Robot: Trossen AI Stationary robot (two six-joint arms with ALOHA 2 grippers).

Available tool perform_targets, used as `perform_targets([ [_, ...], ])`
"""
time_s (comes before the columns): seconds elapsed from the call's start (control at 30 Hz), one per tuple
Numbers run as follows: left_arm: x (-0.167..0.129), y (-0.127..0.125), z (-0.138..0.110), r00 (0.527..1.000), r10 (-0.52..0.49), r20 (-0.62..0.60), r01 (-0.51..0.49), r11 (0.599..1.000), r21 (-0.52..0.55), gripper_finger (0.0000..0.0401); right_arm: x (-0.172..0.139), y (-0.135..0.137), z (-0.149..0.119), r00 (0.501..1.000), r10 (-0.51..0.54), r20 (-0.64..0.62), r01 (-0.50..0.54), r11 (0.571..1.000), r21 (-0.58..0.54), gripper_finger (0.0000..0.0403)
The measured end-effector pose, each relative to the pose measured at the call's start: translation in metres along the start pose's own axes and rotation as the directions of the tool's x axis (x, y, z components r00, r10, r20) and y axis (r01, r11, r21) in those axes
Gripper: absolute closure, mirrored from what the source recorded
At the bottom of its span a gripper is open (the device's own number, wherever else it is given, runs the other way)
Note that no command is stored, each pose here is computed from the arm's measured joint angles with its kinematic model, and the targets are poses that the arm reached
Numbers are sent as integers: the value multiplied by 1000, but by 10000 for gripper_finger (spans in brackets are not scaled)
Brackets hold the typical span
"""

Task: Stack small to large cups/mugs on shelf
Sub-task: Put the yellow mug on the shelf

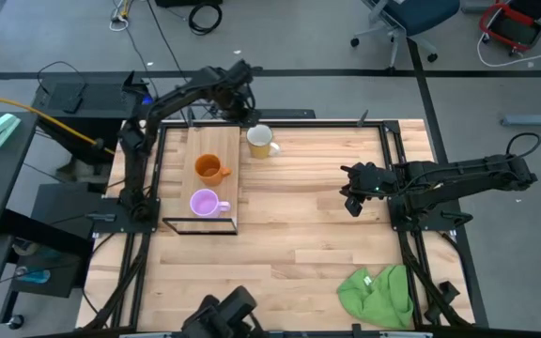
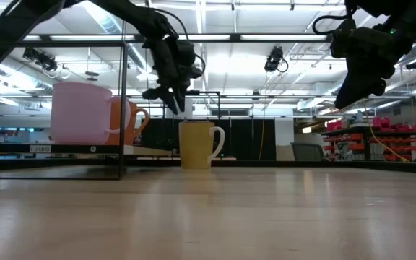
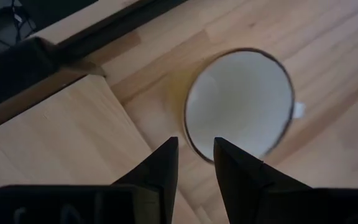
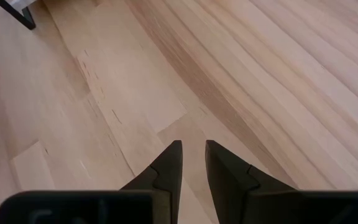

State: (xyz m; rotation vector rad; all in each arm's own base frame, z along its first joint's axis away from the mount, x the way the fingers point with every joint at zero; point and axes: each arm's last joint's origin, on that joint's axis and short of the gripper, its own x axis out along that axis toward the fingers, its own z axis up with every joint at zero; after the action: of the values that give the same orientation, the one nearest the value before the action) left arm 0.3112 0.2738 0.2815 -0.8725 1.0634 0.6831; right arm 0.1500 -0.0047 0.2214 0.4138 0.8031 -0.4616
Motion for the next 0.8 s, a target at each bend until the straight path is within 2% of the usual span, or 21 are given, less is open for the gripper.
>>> perform_targets([
  [0.17, 10, 2, 5, 999, 43, 24, -43, 999, 19, 291, 0, 0, 0, 1000, 0, 1, 0, 1000, -3, 325],
  [0.47, 14, -6, 4, 998, 44, 35, -50, 984, 171, 290, 0, 0, 0, 1000, 1, 1, -1, 1000, -7, 325],
  [0.8, 28, -5, 6, 999, 54, 9, -54, 984, 169, 286, 0, 0, 0, 1000, 1, 1, -1, 1000, -8, 325],
])
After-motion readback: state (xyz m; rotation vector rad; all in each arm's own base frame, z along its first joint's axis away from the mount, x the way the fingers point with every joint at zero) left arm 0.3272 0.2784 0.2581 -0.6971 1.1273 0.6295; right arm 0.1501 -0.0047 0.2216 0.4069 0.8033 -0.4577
